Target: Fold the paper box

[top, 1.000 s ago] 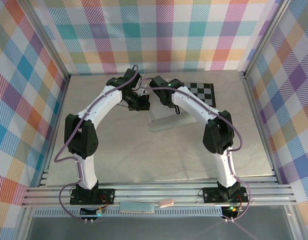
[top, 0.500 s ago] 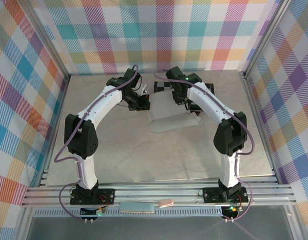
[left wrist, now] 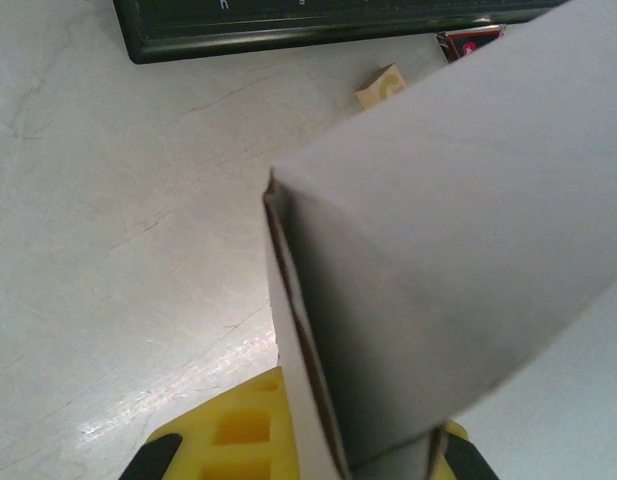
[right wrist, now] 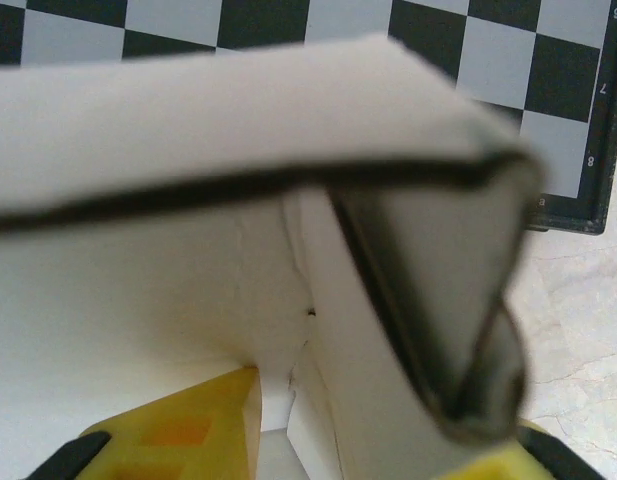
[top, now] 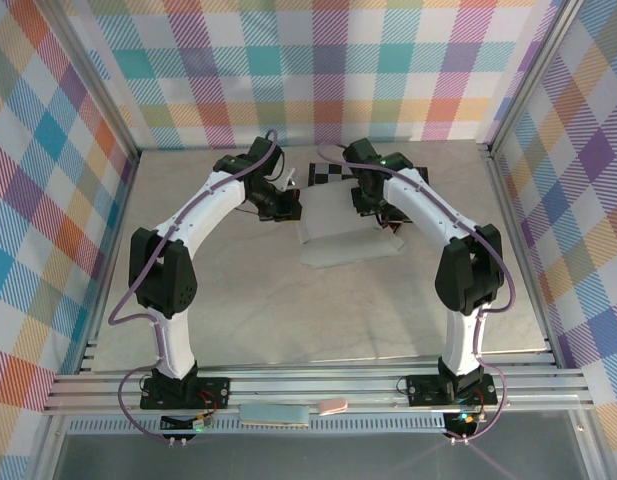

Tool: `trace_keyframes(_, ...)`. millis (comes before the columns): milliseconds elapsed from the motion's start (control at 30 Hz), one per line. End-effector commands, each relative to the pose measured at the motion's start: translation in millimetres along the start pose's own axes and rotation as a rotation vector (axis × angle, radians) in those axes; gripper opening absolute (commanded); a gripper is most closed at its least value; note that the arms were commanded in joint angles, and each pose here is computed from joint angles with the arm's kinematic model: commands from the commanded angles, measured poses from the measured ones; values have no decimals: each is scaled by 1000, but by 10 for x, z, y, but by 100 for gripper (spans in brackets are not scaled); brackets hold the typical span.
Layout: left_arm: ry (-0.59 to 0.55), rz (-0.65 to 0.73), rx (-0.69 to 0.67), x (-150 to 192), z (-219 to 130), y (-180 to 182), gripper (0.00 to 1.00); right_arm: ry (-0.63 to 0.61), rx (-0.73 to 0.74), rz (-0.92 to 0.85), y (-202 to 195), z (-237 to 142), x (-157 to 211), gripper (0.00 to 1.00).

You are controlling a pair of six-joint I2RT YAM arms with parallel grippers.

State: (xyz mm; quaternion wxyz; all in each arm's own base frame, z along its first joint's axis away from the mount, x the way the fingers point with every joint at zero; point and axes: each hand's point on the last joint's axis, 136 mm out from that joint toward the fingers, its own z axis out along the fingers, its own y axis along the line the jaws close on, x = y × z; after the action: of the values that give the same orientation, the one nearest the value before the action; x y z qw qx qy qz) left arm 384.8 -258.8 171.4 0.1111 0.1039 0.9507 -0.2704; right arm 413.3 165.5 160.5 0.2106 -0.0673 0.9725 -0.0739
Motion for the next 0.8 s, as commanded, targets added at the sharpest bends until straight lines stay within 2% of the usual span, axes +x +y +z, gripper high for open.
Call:
trace_keyframes(0, -39, 35, 57, -34, -188, -230, 0, -48, -35, 53, -63, -162, -54, 31)
trace_keyframes(367, -37, 36, 59, -33, -187, -229, 0, -71, -110, 85, -146, -183, -135, 30)
trace_keyframes(567, -40, 39, 58, -38, -200, -236, 0, -63, -109, 81, -137, -133, -148, 16)
trace_keyframes(767, -39, 39, 57, -36, -198, -235, 0, -48, 27, 82, -297, -96, -107, 4)
